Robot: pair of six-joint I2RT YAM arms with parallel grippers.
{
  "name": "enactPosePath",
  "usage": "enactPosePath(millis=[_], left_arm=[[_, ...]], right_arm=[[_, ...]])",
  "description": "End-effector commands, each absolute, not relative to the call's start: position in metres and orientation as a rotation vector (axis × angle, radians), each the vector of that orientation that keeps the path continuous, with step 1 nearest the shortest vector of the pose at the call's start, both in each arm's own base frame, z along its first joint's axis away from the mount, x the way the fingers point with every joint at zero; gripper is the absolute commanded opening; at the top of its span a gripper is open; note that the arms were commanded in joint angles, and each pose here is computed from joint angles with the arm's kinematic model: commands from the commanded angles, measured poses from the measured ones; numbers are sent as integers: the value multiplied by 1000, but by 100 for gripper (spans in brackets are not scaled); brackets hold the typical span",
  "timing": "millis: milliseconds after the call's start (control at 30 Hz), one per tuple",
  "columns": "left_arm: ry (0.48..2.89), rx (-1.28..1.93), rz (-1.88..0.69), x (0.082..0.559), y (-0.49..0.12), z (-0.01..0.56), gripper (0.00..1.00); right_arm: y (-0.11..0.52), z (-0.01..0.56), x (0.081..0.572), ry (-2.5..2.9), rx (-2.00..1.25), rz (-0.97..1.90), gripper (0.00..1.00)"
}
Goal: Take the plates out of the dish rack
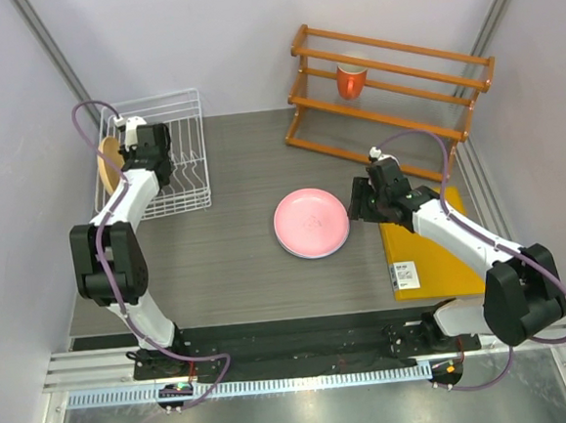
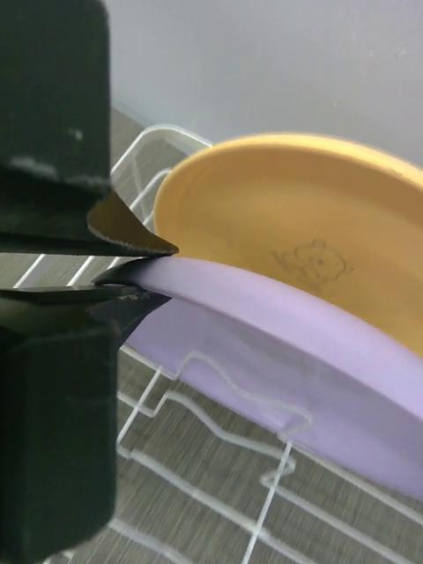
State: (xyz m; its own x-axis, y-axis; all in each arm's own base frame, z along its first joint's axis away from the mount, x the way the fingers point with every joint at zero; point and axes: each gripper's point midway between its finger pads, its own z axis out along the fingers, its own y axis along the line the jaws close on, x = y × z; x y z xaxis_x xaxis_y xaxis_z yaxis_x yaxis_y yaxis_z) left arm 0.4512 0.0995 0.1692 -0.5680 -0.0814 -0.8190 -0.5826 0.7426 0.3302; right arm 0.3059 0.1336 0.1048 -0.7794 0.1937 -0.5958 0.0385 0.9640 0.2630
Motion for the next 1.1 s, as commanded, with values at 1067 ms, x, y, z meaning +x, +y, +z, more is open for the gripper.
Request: enactPosePath(millis=[1067], left_arm=[[1763, -571, 976, 383, 131, 280, 0]], right_arm=[[125, 124, 286, 2387, 160, 347, 61]])
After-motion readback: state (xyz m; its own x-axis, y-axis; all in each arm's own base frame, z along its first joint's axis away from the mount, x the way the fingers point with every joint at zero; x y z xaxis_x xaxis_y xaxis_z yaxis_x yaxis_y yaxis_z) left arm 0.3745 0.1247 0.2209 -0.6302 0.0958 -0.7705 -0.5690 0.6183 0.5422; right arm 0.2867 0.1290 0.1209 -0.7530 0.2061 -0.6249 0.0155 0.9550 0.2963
